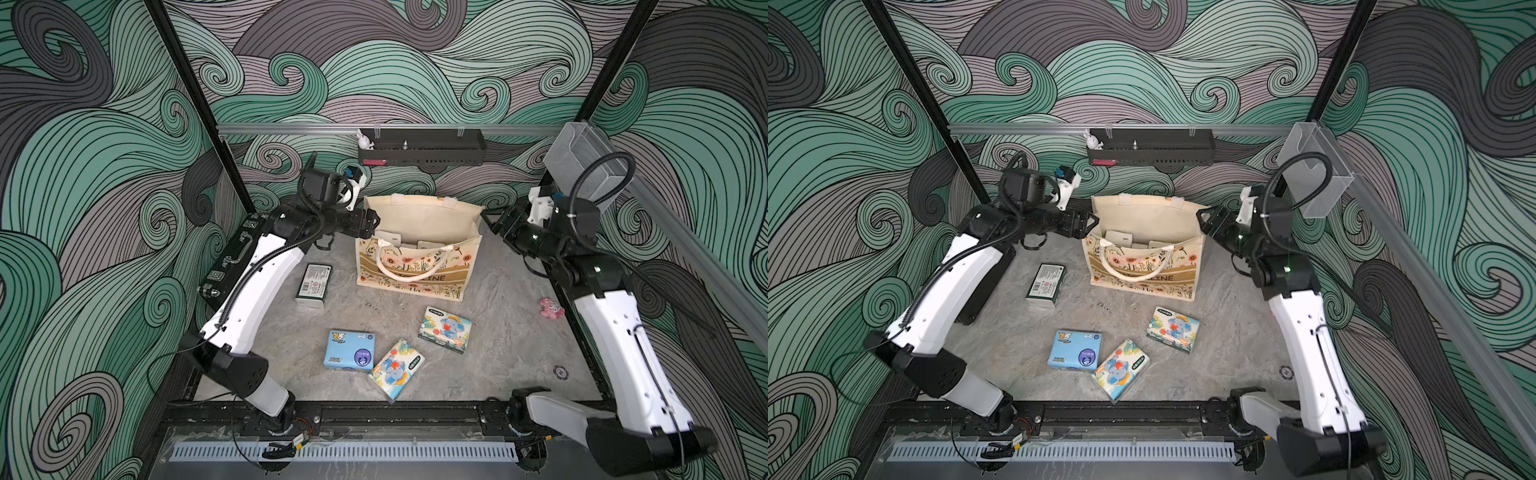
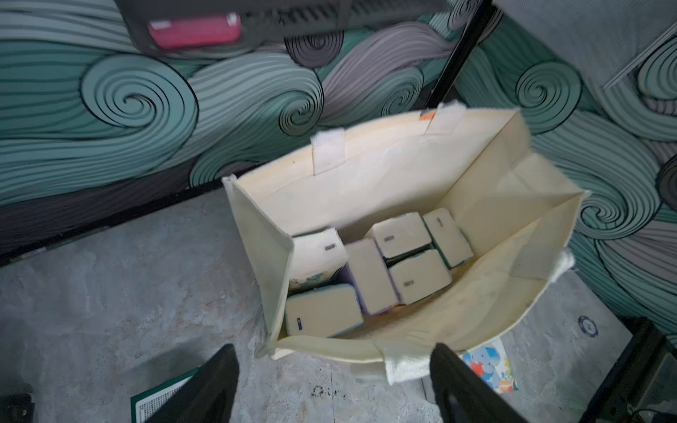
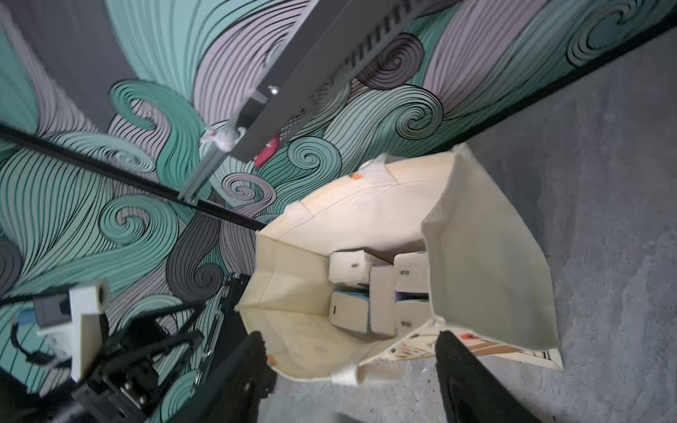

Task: Put tissues into the canvas bag
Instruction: Adjust the canvas bag at the center of the board, then adjust the pack of facial tissues at the center of the board.

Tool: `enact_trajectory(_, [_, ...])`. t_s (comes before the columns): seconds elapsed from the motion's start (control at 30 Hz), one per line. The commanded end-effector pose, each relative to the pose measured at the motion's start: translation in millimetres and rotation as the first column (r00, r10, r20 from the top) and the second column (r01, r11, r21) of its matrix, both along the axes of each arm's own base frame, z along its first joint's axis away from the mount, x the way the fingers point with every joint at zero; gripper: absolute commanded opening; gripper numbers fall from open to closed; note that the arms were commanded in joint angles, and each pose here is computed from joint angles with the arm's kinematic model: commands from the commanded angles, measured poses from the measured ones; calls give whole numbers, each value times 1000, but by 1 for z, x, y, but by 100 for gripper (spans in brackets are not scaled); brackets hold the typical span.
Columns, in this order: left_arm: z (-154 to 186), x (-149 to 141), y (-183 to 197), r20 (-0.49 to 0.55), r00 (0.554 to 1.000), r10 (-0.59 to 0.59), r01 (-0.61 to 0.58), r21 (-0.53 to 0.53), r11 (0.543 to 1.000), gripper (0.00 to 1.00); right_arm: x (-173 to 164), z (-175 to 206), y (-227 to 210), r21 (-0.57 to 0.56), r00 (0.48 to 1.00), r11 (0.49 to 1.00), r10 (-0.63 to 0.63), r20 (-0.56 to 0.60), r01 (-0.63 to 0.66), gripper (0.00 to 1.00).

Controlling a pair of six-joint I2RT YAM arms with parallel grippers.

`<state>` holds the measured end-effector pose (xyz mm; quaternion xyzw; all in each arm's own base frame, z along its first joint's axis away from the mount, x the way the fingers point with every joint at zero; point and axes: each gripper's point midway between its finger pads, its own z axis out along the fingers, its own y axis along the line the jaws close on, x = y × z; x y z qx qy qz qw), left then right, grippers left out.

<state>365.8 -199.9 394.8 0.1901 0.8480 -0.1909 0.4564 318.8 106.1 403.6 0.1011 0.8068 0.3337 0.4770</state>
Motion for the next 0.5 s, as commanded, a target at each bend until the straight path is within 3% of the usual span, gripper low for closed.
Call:
enact_trajectory(0.0, [45, -48, 23, 94, 995, 45, -33, -128, 991, 84, -39, -11, 11, -187, 988, 977, 124, 87, -106, 75])
enact_trajectory(0.1, [13, -96, 10, -9, 995, -94, 89, -245, 965, 84, -80, -51, 35, -156, 966, 955, 257, 22, -251, 75])
enact_trajectory(0.2, [-38, -138, 3, -188, 964, -186, 105, -372, 922, 84, -118, -98, 58, -111, 931, 924, 362, -56, -366, 76])
enact_trajectory(0.33, [-111, -183, 2, -363, 900, -241, 29, -502, 864, 79, -151, -169, 78, -87, 893, 894, 423, -155, -439, 75])
enact_trajectory(0.47, [-168, -216, 7, -477, 847, -234, -73, -540, 839, 79, -169, -224, 100, -47, 853, 869, 472, -223, -493, 74])
